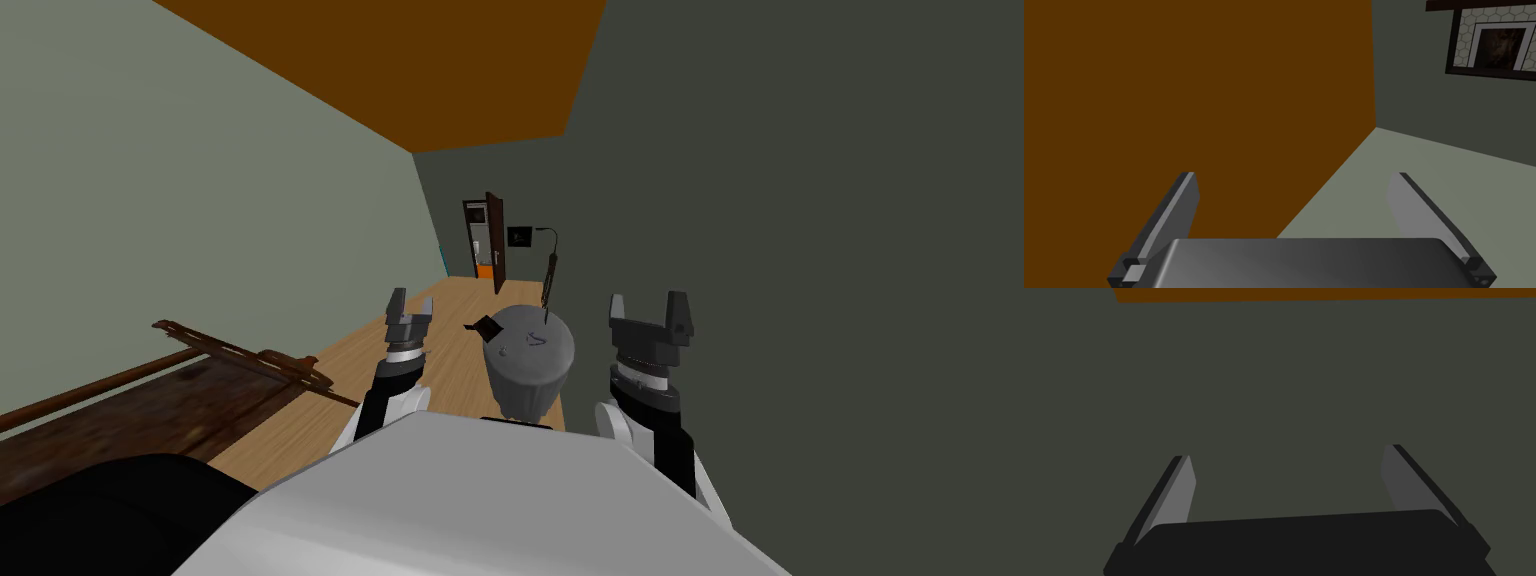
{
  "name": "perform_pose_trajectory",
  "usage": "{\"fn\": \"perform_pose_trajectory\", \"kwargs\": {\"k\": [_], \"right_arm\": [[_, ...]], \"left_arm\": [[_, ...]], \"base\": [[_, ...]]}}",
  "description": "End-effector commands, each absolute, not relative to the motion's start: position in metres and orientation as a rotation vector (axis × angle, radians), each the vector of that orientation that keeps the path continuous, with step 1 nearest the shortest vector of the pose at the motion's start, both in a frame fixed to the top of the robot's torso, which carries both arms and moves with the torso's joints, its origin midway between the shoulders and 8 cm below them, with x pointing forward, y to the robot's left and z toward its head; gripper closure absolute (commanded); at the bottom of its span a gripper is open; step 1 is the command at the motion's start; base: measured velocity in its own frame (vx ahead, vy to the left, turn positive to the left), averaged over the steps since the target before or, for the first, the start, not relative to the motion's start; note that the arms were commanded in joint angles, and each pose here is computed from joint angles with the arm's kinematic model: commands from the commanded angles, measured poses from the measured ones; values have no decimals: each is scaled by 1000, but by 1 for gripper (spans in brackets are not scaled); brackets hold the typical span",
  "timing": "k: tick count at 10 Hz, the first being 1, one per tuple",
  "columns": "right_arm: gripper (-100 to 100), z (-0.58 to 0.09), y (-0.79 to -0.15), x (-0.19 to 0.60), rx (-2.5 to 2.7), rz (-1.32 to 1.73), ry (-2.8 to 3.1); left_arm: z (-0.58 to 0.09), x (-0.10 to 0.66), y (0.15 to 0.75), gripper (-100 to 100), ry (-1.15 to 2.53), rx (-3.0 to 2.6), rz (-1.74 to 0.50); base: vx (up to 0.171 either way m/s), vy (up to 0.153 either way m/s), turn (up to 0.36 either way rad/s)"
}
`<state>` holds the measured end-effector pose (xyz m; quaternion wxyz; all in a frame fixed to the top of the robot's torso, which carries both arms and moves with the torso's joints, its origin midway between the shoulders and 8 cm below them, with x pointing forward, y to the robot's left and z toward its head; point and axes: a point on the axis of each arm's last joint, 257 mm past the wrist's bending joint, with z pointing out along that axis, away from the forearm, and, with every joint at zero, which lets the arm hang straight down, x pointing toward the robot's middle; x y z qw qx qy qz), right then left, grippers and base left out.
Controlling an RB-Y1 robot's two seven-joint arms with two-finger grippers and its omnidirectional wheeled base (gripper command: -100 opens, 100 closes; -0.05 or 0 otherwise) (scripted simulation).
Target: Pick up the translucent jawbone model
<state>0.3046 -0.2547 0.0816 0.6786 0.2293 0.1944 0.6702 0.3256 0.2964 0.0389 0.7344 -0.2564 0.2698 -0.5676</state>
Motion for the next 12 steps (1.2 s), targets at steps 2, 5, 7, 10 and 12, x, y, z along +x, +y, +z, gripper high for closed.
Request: {"fn": "perform_pose_trajectory", "kwargs": {"k": [2, 5, 7, 10, 12], "right_arm": [[-100, 71, -243, 311, 490, 1513, 515], [-100, 42, -222, 325, 456, 1514, 670], [-100, 11, -207, 335, 433, 1503, 801], [-100, -29, -191, 344, 398, 1477, 966], [-100, -54, -184, 347, 367, 1454, 1068]], "left_arm": [[39, 326, 296, 0, 593, -564, -1248], [39, 326, 296, 0, 593, -564, -1248], [39, 326, 296, 0, 593, -564, -1248], [39, 326, 296, 0, 593, -564, -1248], [39, 326, 296, 0, 593, -564, -1248]], "base": [[-2, 17, 35], [-5, 50, 75], [-4, 70, 105], [-5, 49, 96], [-10, 58, 85]]}}
